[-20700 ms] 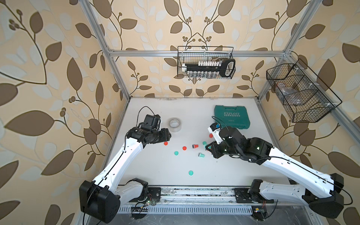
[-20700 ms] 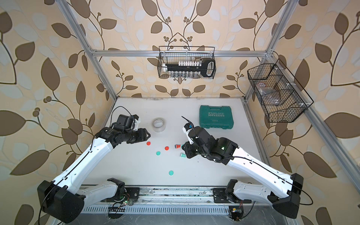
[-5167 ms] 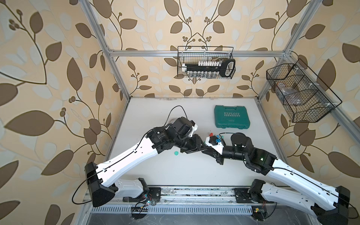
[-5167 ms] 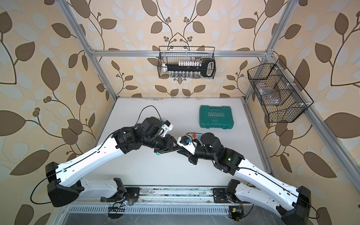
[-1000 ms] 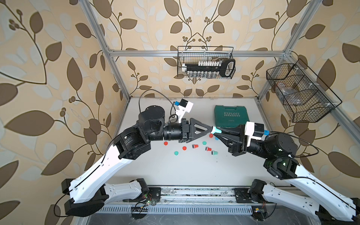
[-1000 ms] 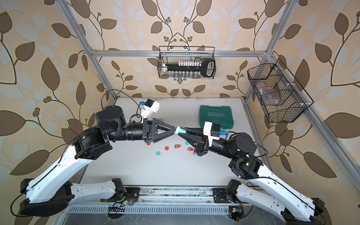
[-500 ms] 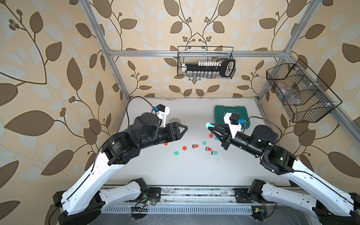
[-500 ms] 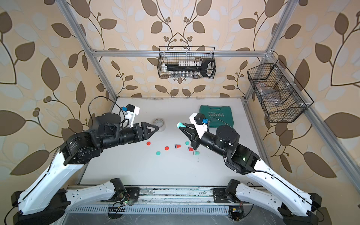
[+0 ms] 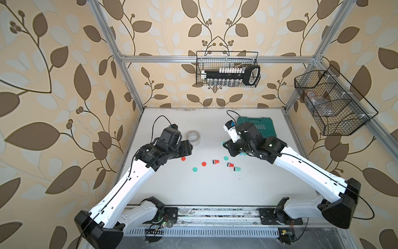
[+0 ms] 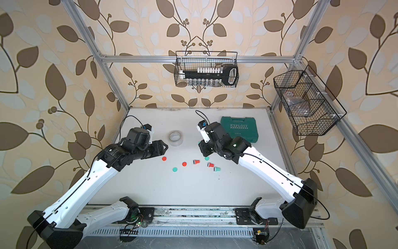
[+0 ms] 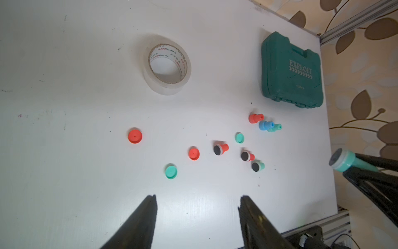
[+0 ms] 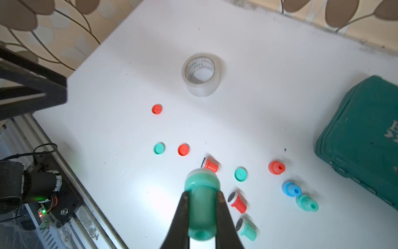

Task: Close the stamp cap
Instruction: Close the cover of the stamp.

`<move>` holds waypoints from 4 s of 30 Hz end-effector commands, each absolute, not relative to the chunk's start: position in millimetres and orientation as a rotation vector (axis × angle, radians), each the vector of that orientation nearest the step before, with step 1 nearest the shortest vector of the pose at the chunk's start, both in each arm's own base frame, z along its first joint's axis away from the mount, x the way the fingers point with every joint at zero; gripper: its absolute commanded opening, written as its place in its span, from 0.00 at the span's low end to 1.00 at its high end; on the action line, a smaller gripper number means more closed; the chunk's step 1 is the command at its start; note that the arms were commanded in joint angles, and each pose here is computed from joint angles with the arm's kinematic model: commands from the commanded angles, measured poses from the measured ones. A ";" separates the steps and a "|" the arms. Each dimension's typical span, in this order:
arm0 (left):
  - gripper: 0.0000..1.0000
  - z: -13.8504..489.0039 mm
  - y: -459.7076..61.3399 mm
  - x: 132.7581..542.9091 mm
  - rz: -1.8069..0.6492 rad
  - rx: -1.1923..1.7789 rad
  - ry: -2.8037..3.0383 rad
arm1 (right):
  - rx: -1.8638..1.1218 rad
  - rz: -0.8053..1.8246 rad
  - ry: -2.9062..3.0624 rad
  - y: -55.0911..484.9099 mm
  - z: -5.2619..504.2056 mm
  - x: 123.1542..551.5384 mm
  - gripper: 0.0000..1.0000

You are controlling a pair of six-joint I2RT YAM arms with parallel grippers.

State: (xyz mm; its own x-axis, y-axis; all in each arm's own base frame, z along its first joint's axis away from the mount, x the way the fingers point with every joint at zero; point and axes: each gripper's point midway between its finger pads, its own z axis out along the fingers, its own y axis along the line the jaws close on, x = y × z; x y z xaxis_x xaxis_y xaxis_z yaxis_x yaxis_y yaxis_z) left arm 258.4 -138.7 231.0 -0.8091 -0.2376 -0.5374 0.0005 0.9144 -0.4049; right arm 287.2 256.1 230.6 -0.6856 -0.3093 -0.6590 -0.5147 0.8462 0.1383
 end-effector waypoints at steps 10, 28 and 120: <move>0.61 182.7 -127.8 277.0 -0.378 -0.137 2.479 | -0.632 0.075 2.791 233.2 140.2 293.5 0.00; 0.62 183.2 -108.2 282.9 -0.134 -0.020 2.532 | -0.684 0.020 2.927 226.4 74.0 318.0 0.00; 0.64 180.1 -104.4 286.1 -0.082 -0.013 2.546 | -0.699 0.043 2.987 226.1 49.2 323.6 0.00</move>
